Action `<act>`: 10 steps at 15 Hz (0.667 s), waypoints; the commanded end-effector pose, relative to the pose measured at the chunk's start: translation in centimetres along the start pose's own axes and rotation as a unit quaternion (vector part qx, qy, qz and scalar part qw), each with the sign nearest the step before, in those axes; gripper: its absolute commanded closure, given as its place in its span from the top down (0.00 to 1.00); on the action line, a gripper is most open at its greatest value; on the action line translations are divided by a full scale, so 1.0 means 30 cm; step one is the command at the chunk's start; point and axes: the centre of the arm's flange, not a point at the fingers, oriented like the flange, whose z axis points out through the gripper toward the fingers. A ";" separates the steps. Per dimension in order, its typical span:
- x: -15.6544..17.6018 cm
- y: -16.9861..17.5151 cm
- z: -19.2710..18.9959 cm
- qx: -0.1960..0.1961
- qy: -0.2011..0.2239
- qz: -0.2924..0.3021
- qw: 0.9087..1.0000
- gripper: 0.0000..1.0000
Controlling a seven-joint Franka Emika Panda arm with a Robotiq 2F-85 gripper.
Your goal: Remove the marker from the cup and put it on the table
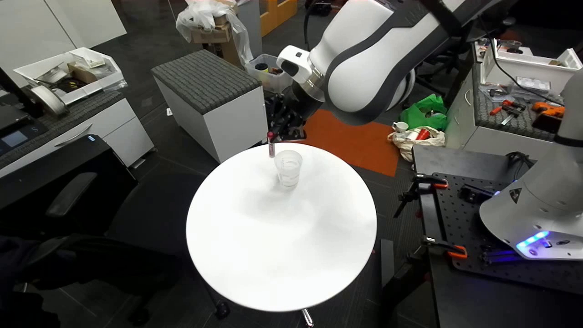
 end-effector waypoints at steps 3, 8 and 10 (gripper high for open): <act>0.017 0.030 0.177 -0.042 -0.022 -0.070 0.996 0.05; -0.018 0.043 0.334 -0.051 -0.065 -0.136 0.987 0.05; -0.015 0.046 0.379 -0.054 -0.077 -0.152 0.984 0.05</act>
